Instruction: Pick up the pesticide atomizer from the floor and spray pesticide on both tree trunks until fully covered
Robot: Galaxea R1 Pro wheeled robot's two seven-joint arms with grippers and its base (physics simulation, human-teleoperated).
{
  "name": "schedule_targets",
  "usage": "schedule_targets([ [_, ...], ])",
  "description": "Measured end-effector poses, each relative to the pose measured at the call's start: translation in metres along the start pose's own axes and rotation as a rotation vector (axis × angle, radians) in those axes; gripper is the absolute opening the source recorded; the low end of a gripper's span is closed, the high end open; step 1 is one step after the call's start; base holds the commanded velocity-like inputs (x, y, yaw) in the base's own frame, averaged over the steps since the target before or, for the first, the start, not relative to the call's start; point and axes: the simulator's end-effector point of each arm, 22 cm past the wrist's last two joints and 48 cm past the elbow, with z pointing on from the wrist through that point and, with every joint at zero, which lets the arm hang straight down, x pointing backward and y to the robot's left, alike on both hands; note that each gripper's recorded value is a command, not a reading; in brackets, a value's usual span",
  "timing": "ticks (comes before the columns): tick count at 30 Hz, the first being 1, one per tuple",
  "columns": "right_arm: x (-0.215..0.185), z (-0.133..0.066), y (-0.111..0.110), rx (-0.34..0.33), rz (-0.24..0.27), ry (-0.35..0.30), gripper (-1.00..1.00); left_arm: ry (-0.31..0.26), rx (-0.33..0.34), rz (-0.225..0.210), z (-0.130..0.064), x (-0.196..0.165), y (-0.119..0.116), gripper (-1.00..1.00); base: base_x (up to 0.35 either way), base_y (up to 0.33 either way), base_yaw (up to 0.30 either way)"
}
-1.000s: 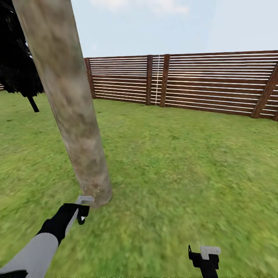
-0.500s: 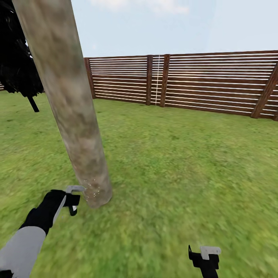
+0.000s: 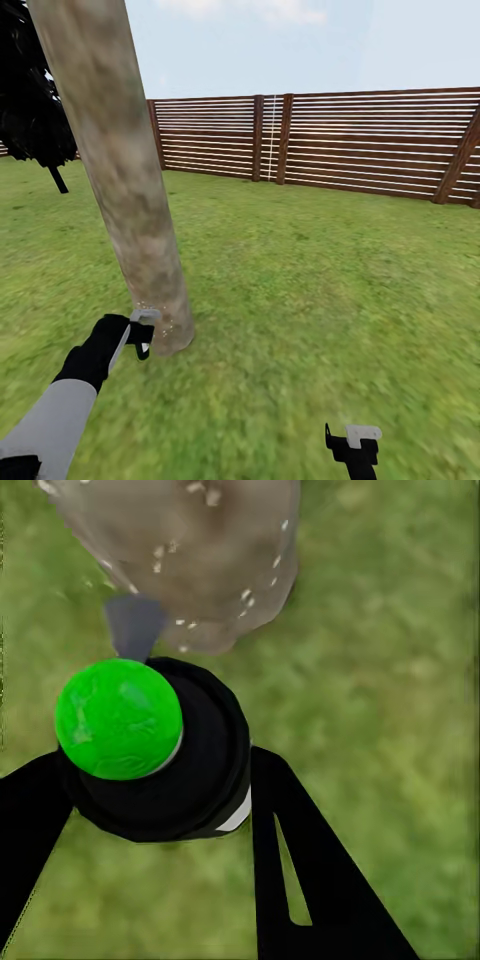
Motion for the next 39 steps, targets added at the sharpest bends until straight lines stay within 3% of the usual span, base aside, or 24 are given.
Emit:
schedule_targets([
  [2,0.000,0.000,0.000,0.000,0.000,0.000,1.00,0.006,-0.024,-0.009,-0.007,-0.014,0.016,-1.00,0.000,0.000,0.000],
  [4,0.000,0.000,0.000,0.000,0.000,0.001,1.00,0.009,-0.074,-0.015,-0.014,-0.018,0.051,-1.00,0.000,0.000,0.000],
  [6,0.000,0.000,0.000,0.000,0.000,0.001,1.00,0.010,-0.085,-0.025,-0.017,-0.018,0.069,-1.00,0.000,0.000,0.000],
  [11,0.000,0.000,0.000,0.000,0.000,0.001,1.00,0.012,-0.047,-0.022,-0.014,-0.016,0.053,-1.00,-0.218,0.000,0.000],
  [16,0.000,0.000,0.001,-0.001,0.000,0.002,1.00,-0.004,0.011,-0.020,-0.013,-0.027,0.014,-1.00,-0.031,0.000,0.000],
  [18,0.000,0.000,0.001,-0.001,0.000,0.001,1.00,-0.049,0.043,-0.015,-0.022,-0.048,-0.011,-1.00,-0.001,0.000,0.000],
  [21,0.000,0.000,0.001,-0.001,0.000,0.001,1.00,-0.051,0.024,-0.019,-0.034,-0.067,-0.003,-1.00,0.000,0.000,0.000],
  [24,0.000,0.000,0.001,-0.001,0.000,0.001,1.00,-0.048,-0.068,-0.031,-0.046,-0.073,0.057,-1.00,0.000,0.000,0.000],
  [26,0.000,0.000,0.001,-0.001,0.000,0.002,1.00,-0.043,-0.082,-0.042,-0.047,-0.068,0.073,-1.00,0.000,0.000,0.000],
  [29,0.000,0.000,0.001,0.000,0.002,0.002,1.00,-0.039,-0.058,-0.040,-0.044,-0.066,0.059,-1.00,0.000,0.000,0.006],
  [32,0.000,0.000,0.001,0.000,0.002,0.002,1.00,-0.042,0.010,-0.033,-0.038,-0.069,0.012,-1.00,0.000,0.000,0.179],
  [39,-0.001,0.000,0.000,0.002,0.003,-0.001,1.00,-0.046,-0.015,-0.018,-0.039,-0.069,0.016,-1.00,0.118,-0.092,0.126],
])
